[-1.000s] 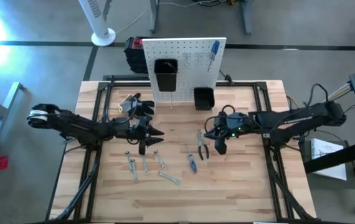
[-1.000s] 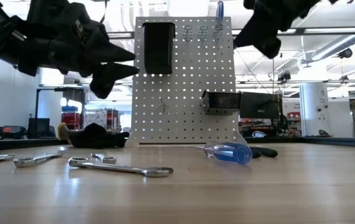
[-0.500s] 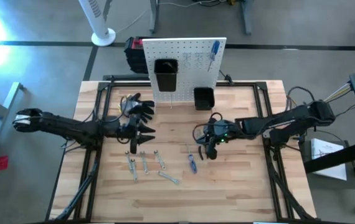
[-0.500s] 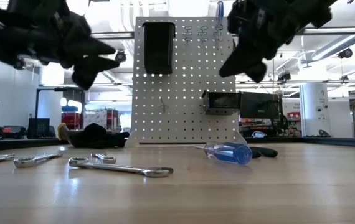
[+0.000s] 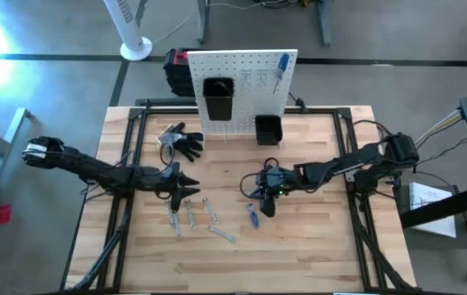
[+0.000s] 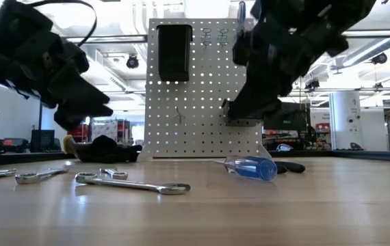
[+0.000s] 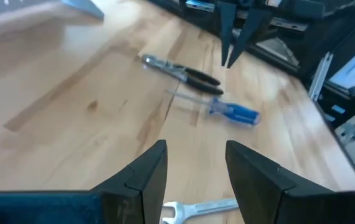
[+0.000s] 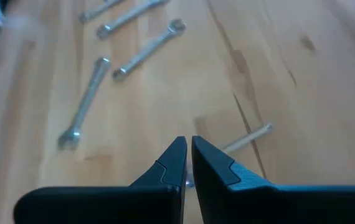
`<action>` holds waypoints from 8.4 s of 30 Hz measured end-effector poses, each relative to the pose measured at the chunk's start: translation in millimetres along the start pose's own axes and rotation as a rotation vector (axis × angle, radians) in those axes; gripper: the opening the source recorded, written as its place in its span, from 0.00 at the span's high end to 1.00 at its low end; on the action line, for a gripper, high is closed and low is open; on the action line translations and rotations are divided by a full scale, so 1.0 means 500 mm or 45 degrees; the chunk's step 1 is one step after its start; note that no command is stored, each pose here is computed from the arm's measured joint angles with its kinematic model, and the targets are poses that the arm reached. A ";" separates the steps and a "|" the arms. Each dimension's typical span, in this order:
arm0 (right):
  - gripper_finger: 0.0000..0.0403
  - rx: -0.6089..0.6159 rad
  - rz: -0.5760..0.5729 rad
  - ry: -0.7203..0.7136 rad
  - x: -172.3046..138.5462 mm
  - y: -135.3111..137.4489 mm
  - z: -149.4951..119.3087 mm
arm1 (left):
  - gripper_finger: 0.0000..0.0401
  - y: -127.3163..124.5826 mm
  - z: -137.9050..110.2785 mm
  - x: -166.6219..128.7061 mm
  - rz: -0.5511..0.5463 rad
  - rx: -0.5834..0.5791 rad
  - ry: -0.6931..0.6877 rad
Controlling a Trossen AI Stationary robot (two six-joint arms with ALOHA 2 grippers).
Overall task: Hang tools onto peg board
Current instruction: Hang the blue screwdriver on the peg board
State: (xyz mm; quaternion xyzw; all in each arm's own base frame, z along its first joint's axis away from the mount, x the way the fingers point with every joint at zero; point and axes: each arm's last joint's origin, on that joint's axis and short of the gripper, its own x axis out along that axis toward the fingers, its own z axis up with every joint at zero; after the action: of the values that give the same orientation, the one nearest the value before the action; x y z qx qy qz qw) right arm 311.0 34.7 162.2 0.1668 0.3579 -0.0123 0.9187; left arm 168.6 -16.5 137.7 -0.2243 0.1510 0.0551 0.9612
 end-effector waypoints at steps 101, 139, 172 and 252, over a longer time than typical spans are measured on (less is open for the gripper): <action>0.61 -0.100 -0.228 0.716 0.063 0.063 -0.002 | 0.62 -0.034 -0.007 0.169 0.041 0.305 0.213; 0.53 -0.047 -0.311 0.686 0.070 0.074 -0.017 | 0.62 -0.033 -0.009 0.169 0.044 0.307 0.224; 0.86 -0.286 -0.229 0.631 0.067 0.063 -0.040 | 0.62 -0.079 0.057 0.219 0.027 0.544 0.288; 0.48 -0.389 -0.348 0.421 0.017 0.104 0.118 | 1.00 -0.086 0.056 0.261 -0.149 0.496 0.408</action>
State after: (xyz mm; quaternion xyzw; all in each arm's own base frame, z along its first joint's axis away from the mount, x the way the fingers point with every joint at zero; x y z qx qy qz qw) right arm 363.3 65.9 212.9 -0.0239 0.5199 -0.0546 0.8521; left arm 307.3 -37.4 138.6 -0.0491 0.2959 -0.0671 0.9516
